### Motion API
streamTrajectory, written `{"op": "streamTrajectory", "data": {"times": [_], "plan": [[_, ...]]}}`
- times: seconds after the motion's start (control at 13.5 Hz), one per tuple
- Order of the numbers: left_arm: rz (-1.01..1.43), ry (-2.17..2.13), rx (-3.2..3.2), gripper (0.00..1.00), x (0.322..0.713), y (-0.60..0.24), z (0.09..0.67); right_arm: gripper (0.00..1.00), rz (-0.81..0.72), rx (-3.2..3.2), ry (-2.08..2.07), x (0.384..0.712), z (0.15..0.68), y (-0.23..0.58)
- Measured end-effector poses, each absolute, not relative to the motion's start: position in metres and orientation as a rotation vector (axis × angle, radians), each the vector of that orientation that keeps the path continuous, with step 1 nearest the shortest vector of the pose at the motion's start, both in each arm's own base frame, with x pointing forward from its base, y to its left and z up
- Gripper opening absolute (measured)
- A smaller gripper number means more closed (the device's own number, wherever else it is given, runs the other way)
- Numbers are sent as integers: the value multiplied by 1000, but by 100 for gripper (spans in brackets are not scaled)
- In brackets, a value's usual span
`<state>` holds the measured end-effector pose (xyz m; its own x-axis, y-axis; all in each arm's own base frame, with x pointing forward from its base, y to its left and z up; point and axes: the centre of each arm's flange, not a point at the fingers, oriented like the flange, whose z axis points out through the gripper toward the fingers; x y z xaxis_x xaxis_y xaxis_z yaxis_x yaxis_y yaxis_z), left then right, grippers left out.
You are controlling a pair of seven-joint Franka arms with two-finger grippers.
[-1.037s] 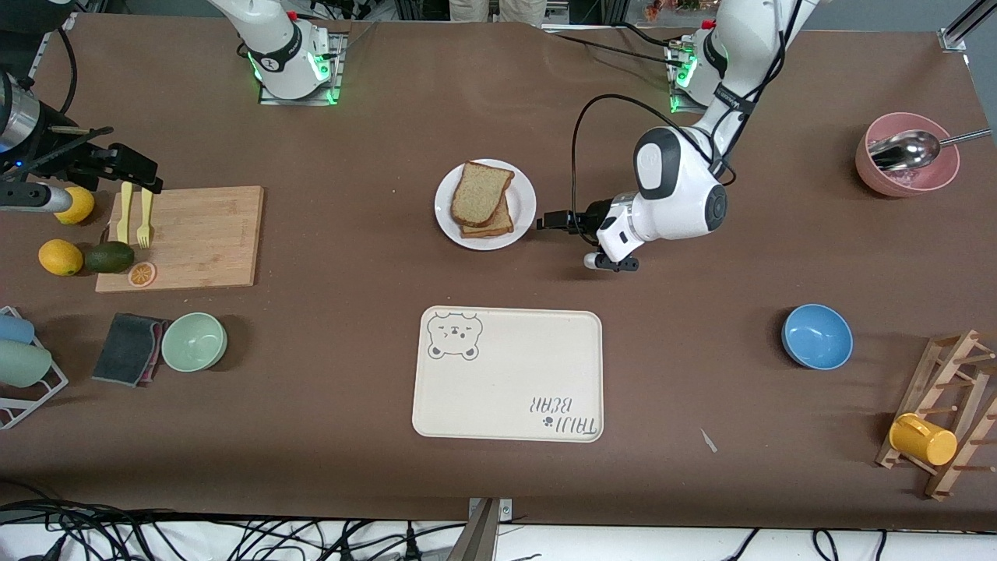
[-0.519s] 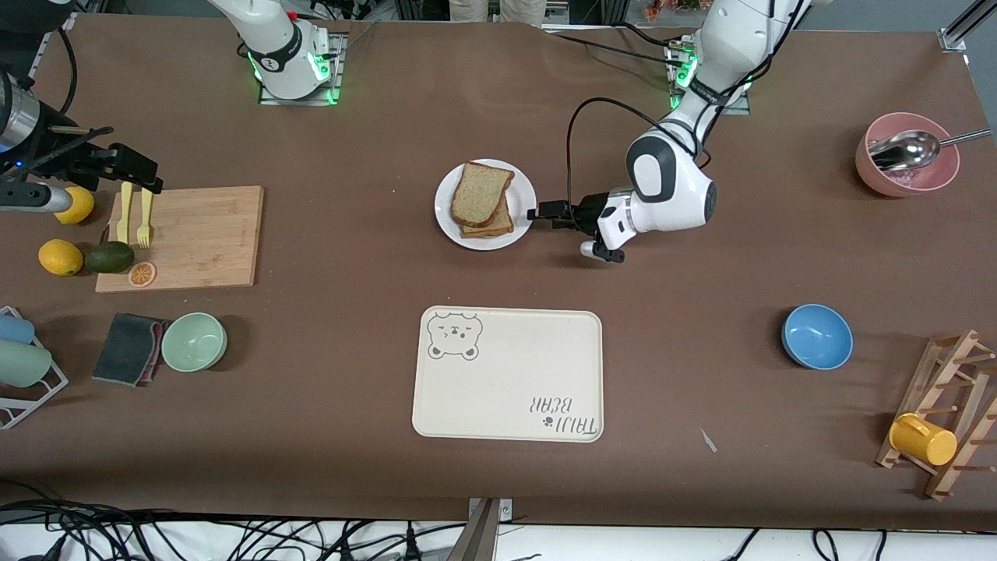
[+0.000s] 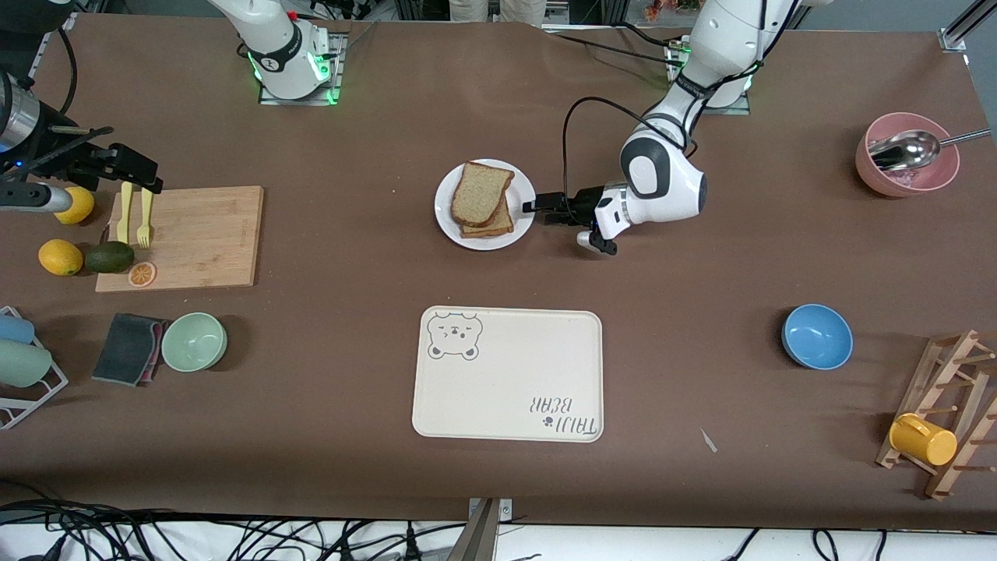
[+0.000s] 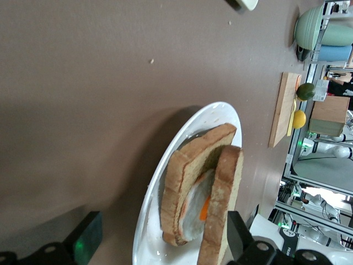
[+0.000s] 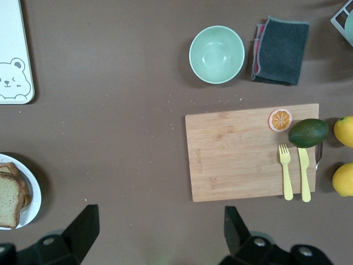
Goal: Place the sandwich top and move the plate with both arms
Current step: 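Grip the white plate rim with the left gripper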
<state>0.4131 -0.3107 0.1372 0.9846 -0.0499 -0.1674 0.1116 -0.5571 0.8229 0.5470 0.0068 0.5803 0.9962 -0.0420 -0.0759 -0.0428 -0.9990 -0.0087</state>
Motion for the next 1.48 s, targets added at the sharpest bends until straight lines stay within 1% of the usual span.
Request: {"op": "streamTrajectory", "data": {"times": [0.22, 0.3, 0.37, 0.52, 0.59, 0.67, 0.96, 1.04, 1.11, 1.19, 1.26, 1.41, 1.48], "plan": [[-220, 25, 2153, 97, 407, -316, 134, 100, 119, -3128, 66, 547, 580, 7], [-222, 22, 2154, 93, 406, -317, 133, 100, 119, -3128, 66, 547, 580, 7], [-226, 19, 2155, 92, 404, -318, 132, 100, 119, -3128, 66, 547, 580, 7], [-239, 12, 2158, 71, 399, -321, 129, 100, 119, -3128, 66, 547, 580, 7], [-245, 9, 2160, 71, 397, -322, 128, 100, 119, -3128, 66, 547, 580, 7], [-253, 7, 2162, 67, 394, -323, 125, 100, 119, -3128, 66, 547, 580, 7], [-279, -1, 2168, 65, 385, -327, 118, 100, 119, -3128, 66, 547, 580, 7], [-281, -2, 2169, 55, 384, -327, 117, 100, 119, -3128, 66, 547, 580, 7], [-283, -2, 2170, 48, 383, -327, 117, 100, 119, -3128, 66, 547, 580, 7], [-285, -2, 2171, 47, 382, -327, 116, 100, 119, -3128, 66, 547, 580, 7], [-285, -4, 2171, 44, 382, -327, 116, 100, 119, -3128, 66, 547, 580, 7], [-283, -13, 2171, 43, 381, -327, 115, 100, 119, -3128, 66, 547, 580, 7], [-281, -17, 2171, 37, 381, -327, 115, 100, 119, -3128, 66, 547, 580, 7]]}}
